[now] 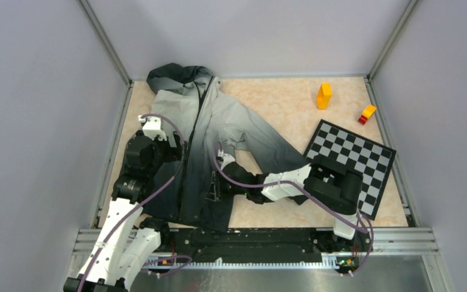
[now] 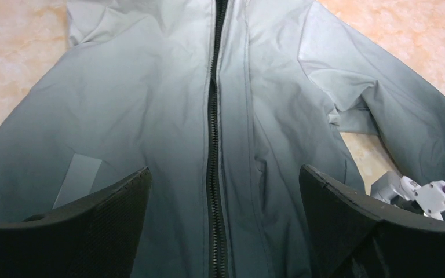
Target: Zip up the jacket
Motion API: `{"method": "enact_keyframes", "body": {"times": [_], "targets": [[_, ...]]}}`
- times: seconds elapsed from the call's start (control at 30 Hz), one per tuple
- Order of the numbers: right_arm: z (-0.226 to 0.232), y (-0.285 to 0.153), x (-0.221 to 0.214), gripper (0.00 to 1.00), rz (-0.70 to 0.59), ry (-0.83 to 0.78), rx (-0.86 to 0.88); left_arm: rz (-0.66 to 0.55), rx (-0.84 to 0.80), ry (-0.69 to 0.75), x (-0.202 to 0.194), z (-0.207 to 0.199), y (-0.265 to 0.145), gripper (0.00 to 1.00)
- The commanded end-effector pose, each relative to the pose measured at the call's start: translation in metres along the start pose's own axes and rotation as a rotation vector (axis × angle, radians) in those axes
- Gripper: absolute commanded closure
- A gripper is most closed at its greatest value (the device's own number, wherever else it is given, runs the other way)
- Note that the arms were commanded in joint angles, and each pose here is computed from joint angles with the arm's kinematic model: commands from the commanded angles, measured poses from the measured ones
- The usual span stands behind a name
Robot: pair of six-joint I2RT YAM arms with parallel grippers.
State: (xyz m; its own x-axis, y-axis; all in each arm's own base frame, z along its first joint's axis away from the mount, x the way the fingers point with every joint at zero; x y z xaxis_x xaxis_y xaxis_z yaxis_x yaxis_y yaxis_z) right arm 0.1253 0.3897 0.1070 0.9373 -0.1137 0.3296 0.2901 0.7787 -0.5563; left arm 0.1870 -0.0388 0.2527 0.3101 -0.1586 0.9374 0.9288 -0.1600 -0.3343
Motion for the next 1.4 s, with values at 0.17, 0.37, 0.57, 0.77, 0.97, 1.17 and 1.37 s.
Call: {"method": "enact_keyframes", "body": {"times": [0.17,0.37,0.57,0.77,0.97,1.17,1.37], "targets": [[0.003,-0.016,0.008,0.99,-0.036,0.001,0.26,0.027,-0.116,-0.024,-0.005,-0.012,0.015,0.01],[-0.009,-0.024,0.019,1.0,-0.075,-0.003,0.233,0.337,-0.172,-0.061,-0.032,-0.018,0.049,0.03],[-0.019,-0.027,0.016,1.0,-0.084,0.011,0.265,0.583,-0.234,-0.09,-0.052,-0.023,0.075,0.27],[-0.021,-0.022,0.008,0.98,-0.042,0.049,0.332,0.601,-0.262,-0.09,-0.061,-0.026,0.077,0.39],[-0.018,-0.024,0.018,0.98,-0.051,0.013,0.314,0.663,-0.231,-0.074,-0.066,-0.023,0.082,0.53],[-0.021,-0.029,0.021,0.96,-0.083,-0.008,0.285,0.684,-0.181,-0.051,-0.069,-0.018,0.083,0.51],[-0.026,-0.023,0.017,0.95,-0.068,0.028,0.288,0.735,-0.236,-0.056,-0.079,-0.022,0.088,0.52]]}}
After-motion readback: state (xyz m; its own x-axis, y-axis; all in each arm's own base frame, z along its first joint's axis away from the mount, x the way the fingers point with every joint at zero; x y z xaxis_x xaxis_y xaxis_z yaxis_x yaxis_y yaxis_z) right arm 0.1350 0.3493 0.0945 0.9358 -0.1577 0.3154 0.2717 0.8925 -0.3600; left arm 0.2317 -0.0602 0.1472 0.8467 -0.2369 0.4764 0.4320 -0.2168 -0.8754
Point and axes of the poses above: each gripper's point midway between its finger pads, its own y axis out along the fingers, its own z axis along the line the jaws close on, x = y × z, the point moved 10 cm from there along -y, back along the fingers, and after that the axes turned 14 degrees about y, right-handed, at the moved point
